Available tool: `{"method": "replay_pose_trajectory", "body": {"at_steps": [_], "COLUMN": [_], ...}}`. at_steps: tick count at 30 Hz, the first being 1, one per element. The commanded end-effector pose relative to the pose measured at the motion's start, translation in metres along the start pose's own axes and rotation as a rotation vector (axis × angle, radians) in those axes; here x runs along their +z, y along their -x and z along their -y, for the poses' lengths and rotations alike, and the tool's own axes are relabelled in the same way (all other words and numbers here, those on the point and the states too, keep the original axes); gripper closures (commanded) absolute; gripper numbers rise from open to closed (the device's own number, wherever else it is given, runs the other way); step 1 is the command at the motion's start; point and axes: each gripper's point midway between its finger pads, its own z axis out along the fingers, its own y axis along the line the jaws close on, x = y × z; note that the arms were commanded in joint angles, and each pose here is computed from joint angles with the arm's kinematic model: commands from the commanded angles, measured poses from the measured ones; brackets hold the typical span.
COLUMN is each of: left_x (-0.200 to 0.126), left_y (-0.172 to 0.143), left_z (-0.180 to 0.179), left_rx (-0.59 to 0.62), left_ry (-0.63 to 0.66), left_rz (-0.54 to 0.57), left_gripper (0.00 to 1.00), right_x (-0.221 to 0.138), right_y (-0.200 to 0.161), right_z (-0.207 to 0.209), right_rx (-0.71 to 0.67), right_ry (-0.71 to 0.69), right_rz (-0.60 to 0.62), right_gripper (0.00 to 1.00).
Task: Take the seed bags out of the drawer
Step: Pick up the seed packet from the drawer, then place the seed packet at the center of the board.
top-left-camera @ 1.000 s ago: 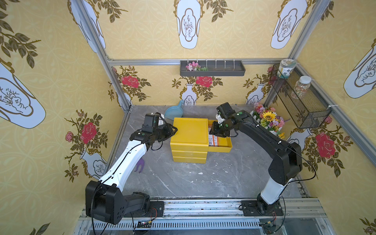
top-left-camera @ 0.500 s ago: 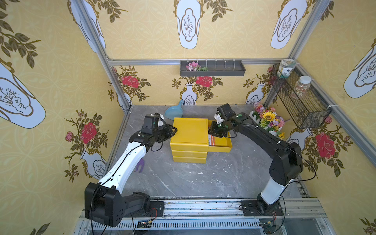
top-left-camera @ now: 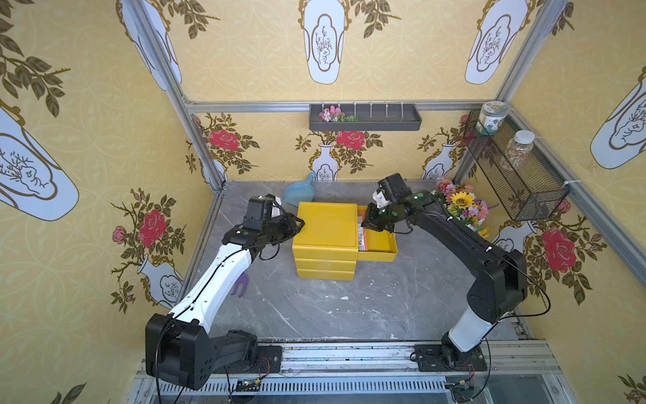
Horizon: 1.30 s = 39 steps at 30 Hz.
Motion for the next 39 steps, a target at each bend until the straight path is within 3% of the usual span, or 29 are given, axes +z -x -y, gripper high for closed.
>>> {"method": "replay_pose_trajectory", "body": {"at_steps": [1, 7, 26, 34, 39], "left_x": [0.002, 0.003, 0.008, 0.009, 0.008], "left_y": [-0.04, -0.04, -0.041, -0.039, -0.036], "left_z": [-0.045, -0.047, -0.053, -0.051, -0.049], "left_rx": [-0.069, -0.075, -0.085, -0.085, -0.08], "left_ry": [0.184, 0.19, 0.212, 0.211, 0.206], "left_rz": [-0.146, -0.146, -0.152, -0.151, -0.145], "left_gripper": [0.57, 0.58, 0.58, 0.58, 0.58], "right_x": [-0.018, -0.049, -0.154, -0.2, -0.199], "right_y": [0.005, 0.013, 0.06, 0.082, 0.084], "right_z": [0.004, 0.018, 0.045, 0.098, 0.141], "right_rx": [-0.031, -0.067, -0.034, 0.051, 0.104], "right_ry": [-0.042, -0.101, -0.067, -0.161, -0.242], "right_rz": [0.035, 0.074, 0.278, 0.384, 0.397], "right_gripper": [1.0, 1.0, 1.0, 1.0, 1.0]}}
